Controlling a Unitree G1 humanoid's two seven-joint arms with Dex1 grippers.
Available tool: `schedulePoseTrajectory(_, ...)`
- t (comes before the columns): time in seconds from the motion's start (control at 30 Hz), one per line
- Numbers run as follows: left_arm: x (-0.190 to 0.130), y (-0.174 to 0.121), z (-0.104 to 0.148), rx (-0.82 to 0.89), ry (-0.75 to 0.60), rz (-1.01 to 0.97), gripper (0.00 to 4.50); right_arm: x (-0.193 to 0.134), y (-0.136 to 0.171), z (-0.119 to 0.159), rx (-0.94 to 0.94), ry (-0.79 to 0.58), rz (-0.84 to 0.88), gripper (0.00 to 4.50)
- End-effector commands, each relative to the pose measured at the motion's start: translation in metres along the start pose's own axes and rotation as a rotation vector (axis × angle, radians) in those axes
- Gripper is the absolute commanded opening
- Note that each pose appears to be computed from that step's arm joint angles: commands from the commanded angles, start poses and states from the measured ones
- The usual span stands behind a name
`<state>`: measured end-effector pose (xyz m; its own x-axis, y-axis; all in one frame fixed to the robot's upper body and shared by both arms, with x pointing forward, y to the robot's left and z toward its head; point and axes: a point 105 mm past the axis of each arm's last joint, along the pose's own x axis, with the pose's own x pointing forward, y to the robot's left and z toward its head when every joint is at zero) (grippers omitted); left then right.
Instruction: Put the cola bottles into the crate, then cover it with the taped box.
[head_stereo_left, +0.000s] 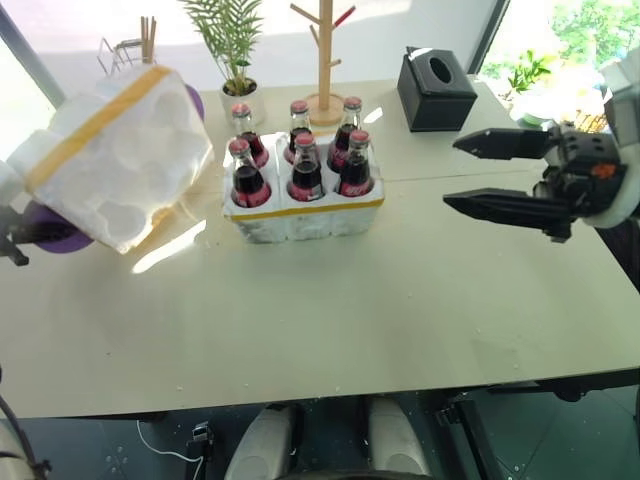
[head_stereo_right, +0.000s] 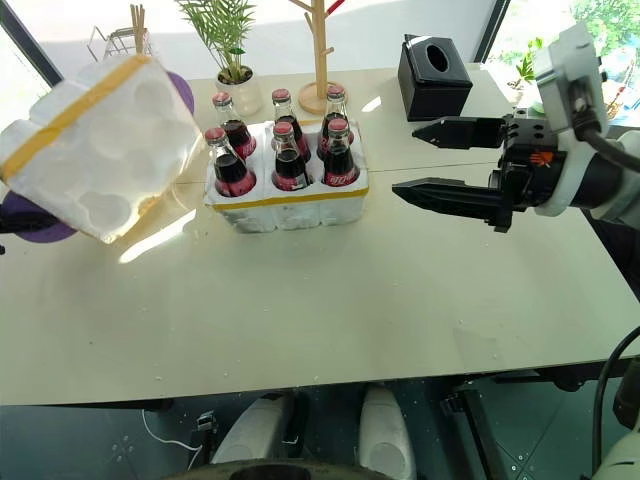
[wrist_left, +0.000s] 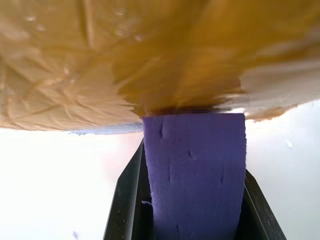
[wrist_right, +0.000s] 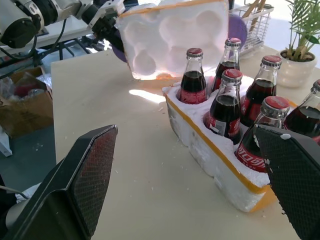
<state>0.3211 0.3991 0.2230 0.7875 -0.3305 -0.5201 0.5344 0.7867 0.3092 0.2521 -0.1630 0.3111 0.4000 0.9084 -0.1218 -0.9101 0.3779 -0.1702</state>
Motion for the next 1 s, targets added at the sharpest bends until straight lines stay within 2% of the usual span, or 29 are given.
schedulePoseTrajectory(0.03, -0.027, 0.010, 0.044, 0.132, -0.161, 0.083, 0.67, -0.004, 0.002, 0.010, -0.053, -0.032, -0.014, 4.50)
schedulePoseTrajectory(0.1, -0.031, 0.010, 0.065, 0.212, -0.225, 0.123, 0.67, -0.004, 0.002, 0.010, -0.051, -0.039, -0.016, 4.50)
schedulePoseTrajectory(0.33, -0.028, -0.003, 0.167, 0.603, -0.433, 0.398, 0.67, -0.005, -0.003, 0.010, -0.041, -0.047, -0.024, 4.50)
schedulePoseTrajectory(0.43, -0.012, -0.022, 0.200, 0.789, -0.465, 0.475, 0.67, -0.006, -0.005, 0.007, -0.036, -0.041, -0.034, 4.50)
schedulePoseTrajectory(0.5, -0.002, -0.033, 0.212, 0.893, -0.469, 0.513, 0.67, -0.007, -0.006, 0.004, -0.032, -0.034, -0.044, 4.50)
schedulePoseTrajectory(0.63, 0.027, -0.054, 0.214, 1.102, -0.425, 0.544, 0.67, -0.014, -0.006, -0.002, -0.018, -0.018, -0.070, 4.50)
schedulePoseTrajectory(0.77, 0.051, -0.070, 0.207, 1.214, -0.429, 0.539, 0.67, -0.017, -0.004, -0.001, -0.013, -0.027, -0.091, 4.50)
schedulePoseTrajectory(1.0, 0.076, -0.088, 0.189, 1.366, -0.413, 0.506, 0.67, -0.018, -0.003, -0.002, -0.003, -0.042, -0.113, 4.50)
